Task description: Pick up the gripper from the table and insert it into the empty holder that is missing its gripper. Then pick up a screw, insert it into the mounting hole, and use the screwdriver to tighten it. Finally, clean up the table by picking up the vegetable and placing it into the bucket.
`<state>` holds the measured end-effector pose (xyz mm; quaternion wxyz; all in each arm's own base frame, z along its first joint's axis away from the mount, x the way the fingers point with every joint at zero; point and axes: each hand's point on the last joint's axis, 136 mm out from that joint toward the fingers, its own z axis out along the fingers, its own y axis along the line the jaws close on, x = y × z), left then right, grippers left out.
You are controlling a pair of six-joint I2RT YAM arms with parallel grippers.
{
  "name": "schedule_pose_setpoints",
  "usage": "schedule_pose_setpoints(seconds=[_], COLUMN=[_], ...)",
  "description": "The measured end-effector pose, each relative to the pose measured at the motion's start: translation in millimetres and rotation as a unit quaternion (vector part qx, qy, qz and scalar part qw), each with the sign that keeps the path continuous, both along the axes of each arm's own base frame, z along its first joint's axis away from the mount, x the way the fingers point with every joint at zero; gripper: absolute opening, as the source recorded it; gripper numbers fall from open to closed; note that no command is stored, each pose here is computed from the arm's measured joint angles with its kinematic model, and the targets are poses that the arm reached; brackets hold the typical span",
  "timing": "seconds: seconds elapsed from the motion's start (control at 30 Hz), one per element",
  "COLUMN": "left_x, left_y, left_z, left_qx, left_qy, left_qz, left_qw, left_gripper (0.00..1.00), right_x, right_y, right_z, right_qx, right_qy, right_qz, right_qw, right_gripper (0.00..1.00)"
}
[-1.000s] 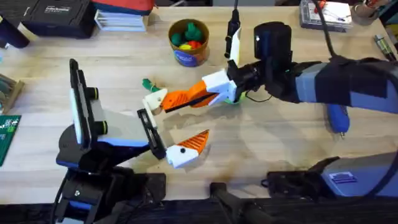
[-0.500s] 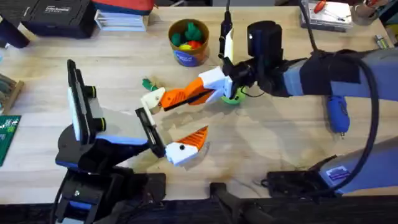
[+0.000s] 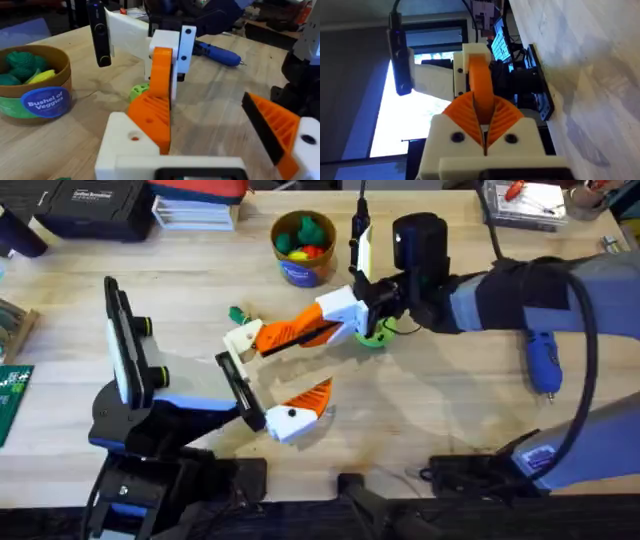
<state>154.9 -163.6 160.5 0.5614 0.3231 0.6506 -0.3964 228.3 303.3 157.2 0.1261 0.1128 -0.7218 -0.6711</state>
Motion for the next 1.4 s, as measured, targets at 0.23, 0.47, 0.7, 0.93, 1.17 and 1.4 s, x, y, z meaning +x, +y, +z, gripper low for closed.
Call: schedule_pose_setpoints(seconds=[0.23,0.47,0.7,0.93,1.17,1.4], left_x=[1.4,-9.1,-15.4,-18.7,-22.6,-17.2], left_y=[0.6,-5.4,-8.3,-9.7,-11.4,-8.8], left_z=[-0.8,-0.4,-0.3,-0.2,-0.4,-0.6], left_qx=[0.000,-0.002,-0.003,-0.003,-0.004,-0.003], left_qy=[0.003,0.006,0.006,0.005,0.007,0.007], left_qz=[0.004,-0.030,-0.049,-0.060,-0.071,-0.055], left_qw=[1.000,1.000,0.999,0.998,0.997,0.998], left_gripper=[0.985,0.985,0.985,0.985,0.985,0.985], right_x=[1.4,7.4,7.5,-2.3,-17.8,-14.3], right_y=[1.0,-8.6,-18.5,-13.4,-1.0,8.1], right_z=[0.8,-0.1,1.1,2.0,2.3,2.4], right_qx=[0.009,0.016,0.027,0.030,0.030,0.021], right_qy=[-0.013,-0.010,0.002,0.006,0.004,-0.005], right_qz=[0.005,0.002,0.014,0.034,0.060,0.049], right_qw=[1.000,1.000,1.000,0.999,0.998,0.999], right_gripper=[0.010,0.010,0.010,0.010,0.010,0.010])
